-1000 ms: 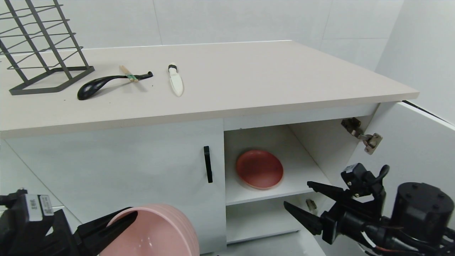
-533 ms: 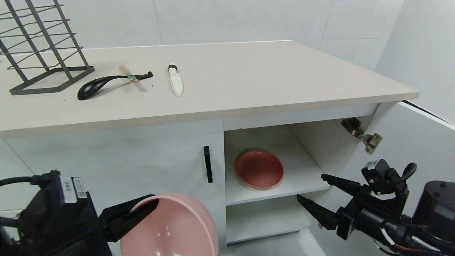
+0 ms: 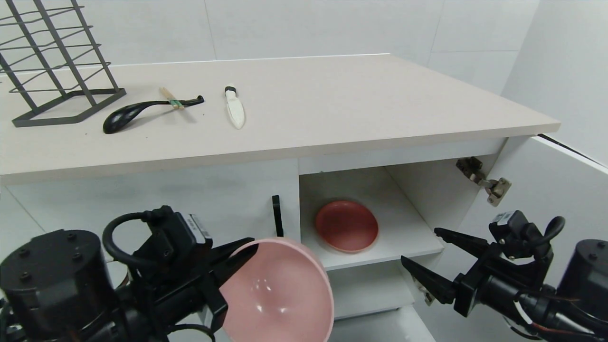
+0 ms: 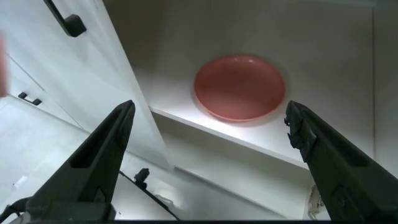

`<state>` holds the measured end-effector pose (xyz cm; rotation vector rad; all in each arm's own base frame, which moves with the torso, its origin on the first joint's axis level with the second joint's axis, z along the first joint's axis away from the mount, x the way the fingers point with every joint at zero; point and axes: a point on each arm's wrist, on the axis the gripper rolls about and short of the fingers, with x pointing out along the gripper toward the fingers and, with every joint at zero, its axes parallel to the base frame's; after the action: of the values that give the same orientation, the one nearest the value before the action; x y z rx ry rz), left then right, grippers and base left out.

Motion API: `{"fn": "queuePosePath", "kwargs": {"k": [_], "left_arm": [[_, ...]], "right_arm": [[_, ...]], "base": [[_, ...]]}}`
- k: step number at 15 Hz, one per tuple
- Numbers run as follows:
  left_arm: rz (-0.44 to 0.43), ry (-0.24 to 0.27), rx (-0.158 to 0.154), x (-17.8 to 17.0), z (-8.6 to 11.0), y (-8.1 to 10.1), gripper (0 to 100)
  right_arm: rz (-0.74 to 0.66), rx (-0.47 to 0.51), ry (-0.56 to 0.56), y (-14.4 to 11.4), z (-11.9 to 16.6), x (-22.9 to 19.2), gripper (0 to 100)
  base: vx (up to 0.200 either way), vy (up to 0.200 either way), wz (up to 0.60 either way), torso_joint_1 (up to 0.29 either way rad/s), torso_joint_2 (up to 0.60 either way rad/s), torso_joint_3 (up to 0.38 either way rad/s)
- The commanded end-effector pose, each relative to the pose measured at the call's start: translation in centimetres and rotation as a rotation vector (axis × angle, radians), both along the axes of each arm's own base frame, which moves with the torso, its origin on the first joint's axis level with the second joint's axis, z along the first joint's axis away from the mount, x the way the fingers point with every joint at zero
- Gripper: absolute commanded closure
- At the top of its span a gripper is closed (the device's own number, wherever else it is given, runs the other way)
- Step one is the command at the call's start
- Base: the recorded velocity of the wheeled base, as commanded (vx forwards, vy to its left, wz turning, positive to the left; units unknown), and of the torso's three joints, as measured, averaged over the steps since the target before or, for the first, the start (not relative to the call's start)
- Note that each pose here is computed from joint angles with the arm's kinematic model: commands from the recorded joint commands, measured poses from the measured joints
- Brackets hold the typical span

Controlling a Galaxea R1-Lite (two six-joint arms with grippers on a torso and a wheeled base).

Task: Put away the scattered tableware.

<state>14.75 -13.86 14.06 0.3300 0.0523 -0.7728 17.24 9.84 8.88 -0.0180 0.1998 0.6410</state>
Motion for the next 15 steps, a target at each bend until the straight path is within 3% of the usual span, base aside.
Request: {"fn": "queuePosePath", "kwargs": {"k": [1,3,5,6,9,12,15], "left_arm": [[0.015,0.026,0.003,0.5,-1.6,-2.9,100],[0.072,-0.006,-0.002,1.0,-2.1,-3.8,100],[0.087,-0.063,-0.058,1.4,-2.7,-5.5,100],[0.103,-0.085,-0.07,1.4,-3.3,-6.4,100],[0.209,-0.106,-0.012,1.9,-5.2,-8.1,100],[0.254,-0.131,-0.049,2.6,-4.9,-10.0,100],[0.256,-0.166,-0.123,3.5,-4.5,-13.4,100]], "right_arm": [[-0.004,0.01,-0.014,-0.1,0.3,-0.1,0],[-0.004,0.009,-0.016,-0.1,0.4,-0.1,0],[-0.002,0.014,-0.024,-0.1,0.5,0.0,0],[-0.002,0.025,-0.041,-0.1,0.9,-0.1,0],[0.003,0.056,-0.092,-0.1,2.0,-0.2,0],[0.018,0.075,-0.114,0.1,2.6,-0.6,0],[0.032,0.074,-0.107,0.3,2.4,-0.8,0]], "base": [[0.0,0.0,0.0,0.0,0.0,0.0],[0.0,0.0,0.0,0.0,0.0,0.0],[0.0,0.0,0.0,0.0,0.0,0.0],[0.0,0.0,0.0,0.0,0.0,0.0],[0.0,0.0,0.0,0.0,0.0,0.0],[0.0,0.0,0.0,0.0,0.0,0.0],[0.0,0.0,0.0,0.0,0.0,0.0]]}}
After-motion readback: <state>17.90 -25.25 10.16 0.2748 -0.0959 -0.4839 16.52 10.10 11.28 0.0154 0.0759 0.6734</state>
